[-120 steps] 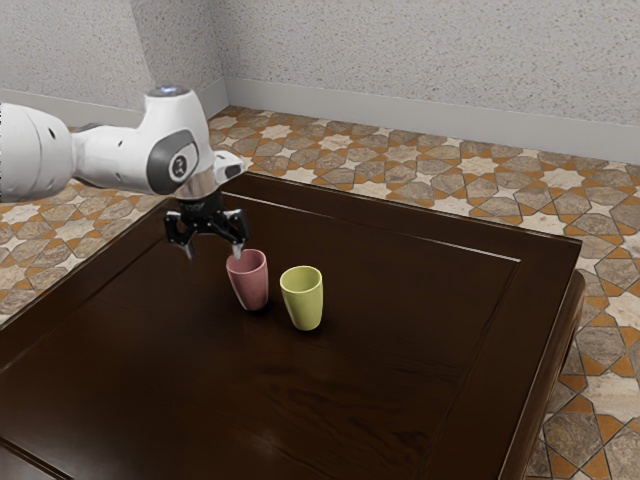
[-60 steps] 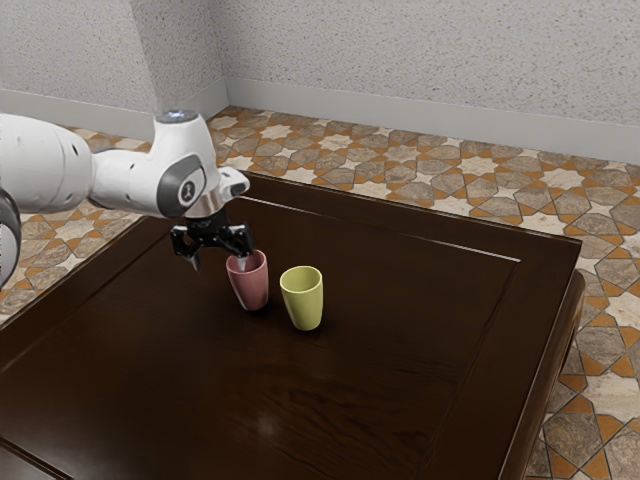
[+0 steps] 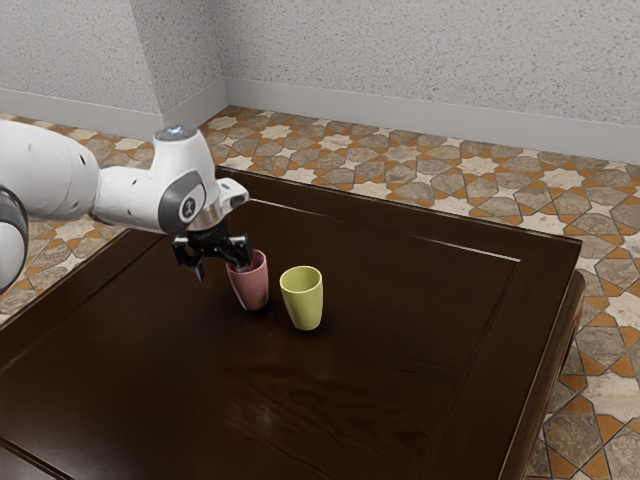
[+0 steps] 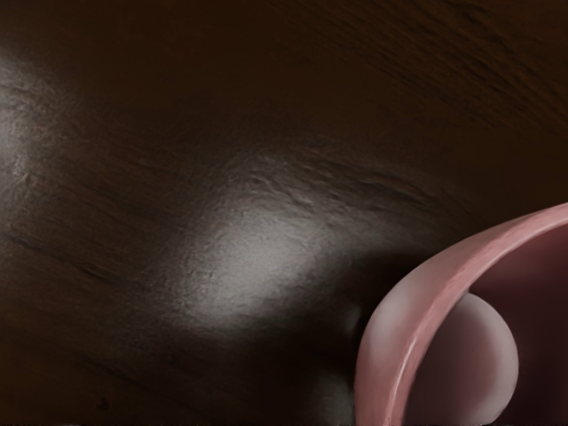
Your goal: Place the left cup onto the right cup
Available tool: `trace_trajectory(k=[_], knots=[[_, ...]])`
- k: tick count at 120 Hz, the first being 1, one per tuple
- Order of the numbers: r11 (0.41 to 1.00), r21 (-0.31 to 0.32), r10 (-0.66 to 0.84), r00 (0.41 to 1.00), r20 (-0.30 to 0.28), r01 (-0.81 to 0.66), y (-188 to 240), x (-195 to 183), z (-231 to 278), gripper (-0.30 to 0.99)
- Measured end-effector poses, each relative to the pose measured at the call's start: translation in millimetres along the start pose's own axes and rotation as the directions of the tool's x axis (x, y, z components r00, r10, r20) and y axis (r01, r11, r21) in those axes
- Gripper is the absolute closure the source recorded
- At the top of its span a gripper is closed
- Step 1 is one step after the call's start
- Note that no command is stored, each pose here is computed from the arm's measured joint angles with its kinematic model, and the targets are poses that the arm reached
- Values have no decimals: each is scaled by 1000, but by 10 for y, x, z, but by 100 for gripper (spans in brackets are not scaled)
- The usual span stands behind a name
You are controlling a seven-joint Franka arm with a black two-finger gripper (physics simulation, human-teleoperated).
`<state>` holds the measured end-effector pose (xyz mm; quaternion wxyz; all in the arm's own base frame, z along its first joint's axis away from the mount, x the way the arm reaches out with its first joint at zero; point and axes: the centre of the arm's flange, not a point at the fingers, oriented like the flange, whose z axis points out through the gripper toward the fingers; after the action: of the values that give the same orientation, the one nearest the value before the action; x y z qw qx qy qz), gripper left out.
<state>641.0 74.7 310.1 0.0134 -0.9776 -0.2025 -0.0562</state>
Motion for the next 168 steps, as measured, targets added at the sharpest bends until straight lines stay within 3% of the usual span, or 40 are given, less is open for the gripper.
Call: trace_trajectory(k=[24,64,89,106,168], knots=[[1000,-10,-1,1000,-26,1,13,19,-20,28],[1000,-16,5,999,-43,-5,71,17,-10,36],[1000,-19,-5,999,-38,4,72,-4,17,61],[1000,-26,-19,999,-35,18,81,-9,20,71],[999,-24,-30,999,-45,29,133,-15,-57,78]])
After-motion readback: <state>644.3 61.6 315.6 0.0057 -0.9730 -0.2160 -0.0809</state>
